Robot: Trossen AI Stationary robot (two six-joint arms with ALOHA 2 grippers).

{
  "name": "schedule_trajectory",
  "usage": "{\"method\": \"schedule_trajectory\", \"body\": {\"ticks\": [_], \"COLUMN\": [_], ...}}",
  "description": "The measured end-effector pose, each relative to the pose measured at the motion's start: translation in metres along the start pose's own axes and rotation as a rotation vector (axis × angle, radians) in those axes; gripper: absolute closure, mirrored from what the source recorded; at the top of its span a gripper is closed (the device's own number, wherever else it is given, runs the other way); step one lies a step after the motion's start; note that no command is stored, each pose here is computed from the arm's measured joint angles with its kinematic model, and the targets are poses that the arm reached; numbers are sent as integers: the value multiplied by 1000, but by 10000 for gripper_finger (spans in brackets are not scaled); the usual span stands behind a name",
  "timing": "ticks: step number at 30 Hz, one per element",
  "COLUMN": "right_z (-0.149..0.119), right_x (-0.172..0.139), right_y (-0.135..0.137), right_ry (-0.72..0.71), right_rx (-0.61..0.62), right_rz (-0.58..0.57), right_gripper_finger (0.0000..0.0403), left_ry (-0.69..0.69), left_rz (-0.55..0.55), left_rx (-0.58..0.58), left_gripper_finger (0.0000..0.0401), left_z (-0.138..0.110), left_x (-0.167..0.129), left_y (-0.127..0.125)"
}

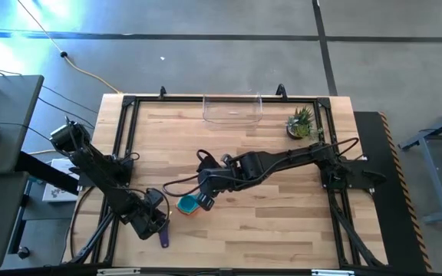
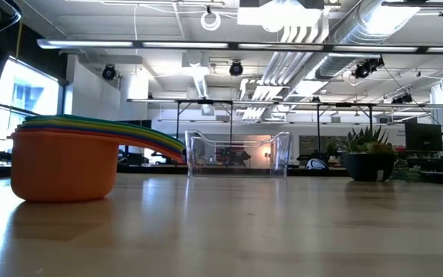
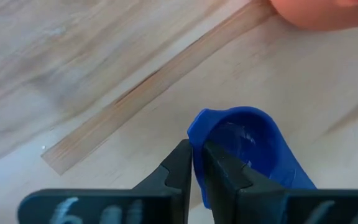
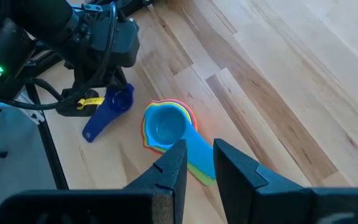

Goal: Nest measuring cups in basket
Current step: Stack the dark blue measuring cup on top of the light blue measuring cup

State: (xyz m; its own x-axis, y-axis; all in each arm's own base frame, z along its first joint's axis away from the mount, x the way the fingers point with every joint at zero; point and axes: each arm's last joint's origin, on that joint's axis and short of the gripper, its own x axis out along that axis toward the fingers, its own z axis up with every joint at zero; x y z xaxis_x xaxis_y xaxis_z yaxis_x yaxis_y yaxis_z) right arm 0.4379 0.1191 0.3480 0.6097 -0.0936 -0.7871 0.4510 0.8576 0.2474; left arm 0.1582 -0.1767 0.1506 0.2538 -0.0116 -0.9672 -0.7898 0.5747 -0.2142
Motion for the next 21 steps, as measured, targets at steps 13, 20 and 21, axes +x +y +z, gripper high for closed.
{"method": "schedule_trajectory", "body": {"ticks": [13, 20, 21], "right_z": [0, 0, 0], "right_x": [0, 0, 0], "right_y": [0, 0, 0], "right_ry": [0, 0, 0], "right_rx": [0, 0, -1], "right_rz": [0, 0, 0], "right_gripper_finger": [331, 331, 331], "left_ry": [-1, -10, -11], "left_rz": [-1, 1, 1], "left_rx": [-1, -8, -10], "left_gripper_finger": [339, 339, 339], "left_z": [0, 2, 3], "left_x": [0, 0, 0], "left_y": [0, 0, 0]}}
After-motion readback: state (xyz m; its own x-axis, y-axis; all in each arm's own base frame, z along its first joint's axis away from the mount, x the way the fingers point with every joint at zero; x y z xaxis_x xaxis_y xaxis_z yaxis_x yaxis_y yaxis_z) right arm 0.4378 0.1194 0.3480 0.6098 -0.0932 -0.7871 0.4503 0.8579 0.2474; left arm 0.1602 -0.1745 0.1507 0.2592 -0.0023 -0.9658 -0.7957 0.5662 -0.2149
